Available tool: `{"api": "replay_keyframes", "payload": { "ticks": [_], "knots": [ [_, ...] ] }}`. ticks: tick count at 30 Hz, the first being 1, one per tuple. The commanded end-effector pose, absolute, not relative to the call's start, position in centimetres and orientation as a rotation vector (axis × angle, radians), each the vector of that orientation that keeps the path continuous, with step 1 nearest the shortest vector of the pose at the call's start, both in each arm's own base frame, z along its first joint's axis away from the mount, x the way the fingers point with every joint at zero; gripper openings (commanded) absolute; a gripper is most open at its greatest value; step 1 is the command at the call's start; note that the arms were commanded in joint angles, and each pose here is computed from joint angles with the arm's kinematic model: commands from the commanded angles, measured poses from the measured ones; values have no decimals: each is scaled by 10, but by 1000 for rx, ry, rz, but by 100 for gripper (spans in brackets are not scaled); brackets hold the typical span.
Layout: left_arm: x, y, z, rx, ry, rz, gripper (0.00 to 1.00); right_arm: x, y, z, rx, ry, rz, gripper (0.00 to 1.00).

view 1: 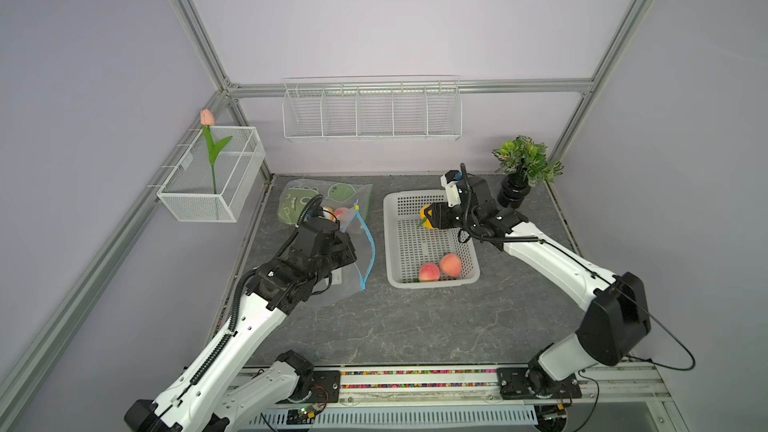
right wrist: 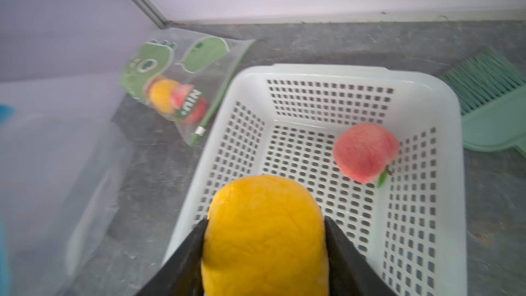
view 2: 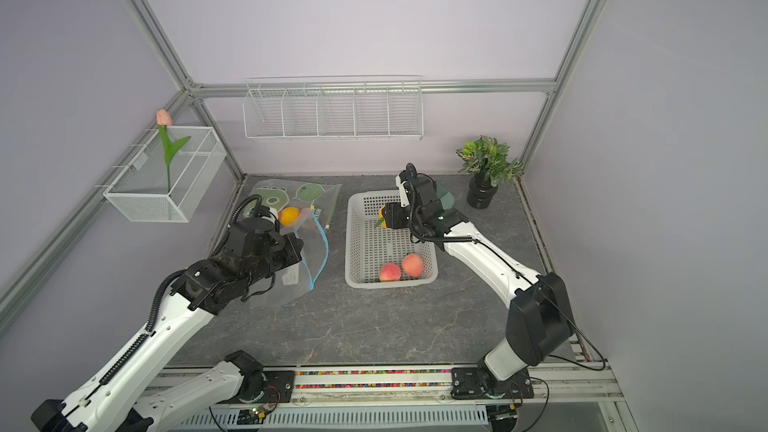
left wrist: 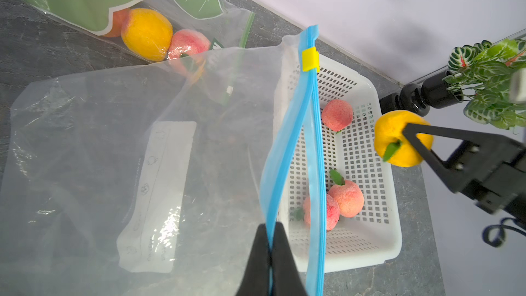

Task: Place the peach in a zip-top bag and seal the zipper
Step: Pick up the peach from the basket, then place the peach in the zipper food storage bag.

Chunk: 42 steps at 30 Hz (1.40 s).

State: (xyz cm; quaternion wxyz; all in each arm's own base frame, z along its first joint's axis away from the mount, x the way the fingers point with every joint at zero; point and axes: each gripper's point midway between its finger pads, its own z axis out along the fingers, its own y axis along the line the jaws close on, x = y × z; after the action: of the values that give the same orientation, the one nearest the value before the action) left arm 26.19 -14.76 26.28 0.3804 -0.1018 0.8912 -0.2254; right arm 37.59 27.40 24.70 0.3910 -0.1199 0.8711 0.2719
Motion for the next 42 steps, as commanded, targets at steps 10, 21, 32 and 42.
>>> {"api": "replay_keyframes", "payload": {
  "ticks": [10, 21, 32, 42],
  "knots": [
    [267, -157, 264, -247, 2271, -609, 0, 304, 366, 335, -668, 1909, 1186, 61],
    [268, -163, 272, -230, 2260, -646, 0, 284, 415, 307, -828, 1979, 1245, 61],
    [267, -167, 283, -214, 2241, -695, 0, 293, 431, 249, -870, 2162, 1090, 61],
    [267, -173, 287, -204, 2223, -744, 0, 291, 437, 238, -915, 2190, 1016, 70]
  ]
}}
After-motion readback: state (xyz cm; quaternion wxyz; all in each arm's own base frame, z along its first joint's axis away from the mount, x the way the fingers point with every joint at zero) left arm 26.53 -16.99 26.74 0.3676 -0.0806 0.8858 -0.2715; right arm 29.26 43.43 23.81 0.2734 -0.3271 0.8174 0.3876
